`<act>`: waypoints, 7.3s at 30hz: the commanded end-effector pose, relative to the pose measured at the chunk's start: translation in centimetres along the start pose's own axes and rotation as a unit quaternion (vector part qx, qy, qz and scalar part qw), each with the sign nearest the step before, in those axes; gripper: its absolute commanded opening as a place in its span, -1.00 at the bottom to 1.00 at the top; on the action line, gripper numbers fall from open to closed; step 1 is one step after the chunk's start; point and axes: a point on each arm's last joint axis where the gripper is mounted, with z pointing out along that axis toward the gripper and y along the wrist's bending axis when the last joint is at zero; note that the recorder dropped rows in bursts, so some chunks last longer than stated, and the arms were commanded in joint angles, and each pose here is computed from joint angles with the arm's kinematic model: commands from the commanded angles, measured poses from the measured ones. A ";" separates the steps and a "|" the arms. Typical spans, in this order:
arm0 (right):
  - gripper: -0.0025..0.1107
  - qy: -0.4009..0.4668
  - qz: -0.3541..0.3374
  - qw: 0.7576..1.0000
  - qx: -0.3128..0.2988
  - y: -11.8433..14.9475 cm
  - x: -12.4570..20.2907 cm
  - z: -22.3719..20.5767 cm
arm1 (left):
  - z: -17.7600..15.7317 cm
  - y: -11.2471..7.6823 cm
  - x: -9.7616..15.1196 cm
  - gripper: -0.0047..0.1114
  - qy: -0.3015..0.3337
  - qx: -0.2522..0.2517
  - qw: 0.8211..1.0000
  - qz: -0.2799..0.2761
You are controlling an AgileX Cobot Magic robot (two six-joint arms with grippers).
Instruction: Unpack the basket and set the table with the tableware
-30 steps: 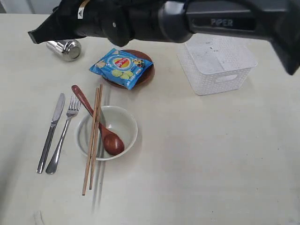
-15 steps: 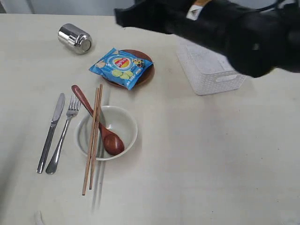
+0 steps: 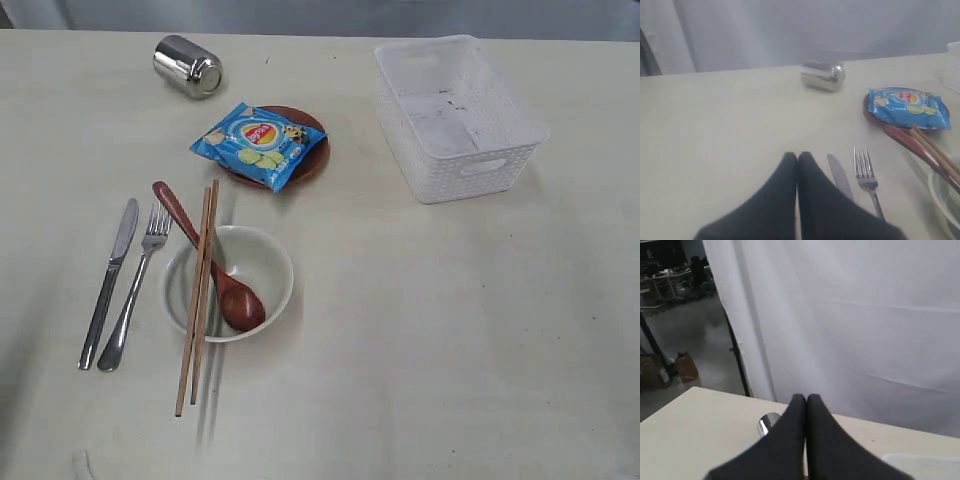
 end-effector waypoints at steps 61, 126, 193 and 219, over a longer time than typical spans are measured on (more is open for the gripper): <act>-0.96 0.405 0.044 0.911 0.068 -8.6 8.6 11.4 | 0.0 0.0 0.1 -0.92 -0.001 0.000 1.000 -0.005; -0.96 -0.205 0.004 0.975 0.087 -3.2 5.5 -19.8 | 3.3 0.6 -13.5 -0.92 0.165 -0.033 0.979 -0.116; -0.96 -0.183 0.015 0.980 0.079 -3.1 6.0 -19.8 | 27.6 2.3 -10.5 -0.92 0.421 0.002 0.904 -0.072; -0.96 -0.161 0.016 0.984 0.074 -3.0 6.4 -19.7 | 29.2 -5.7 -14.5 -0.25 0.383 0.087 0.919 -0.016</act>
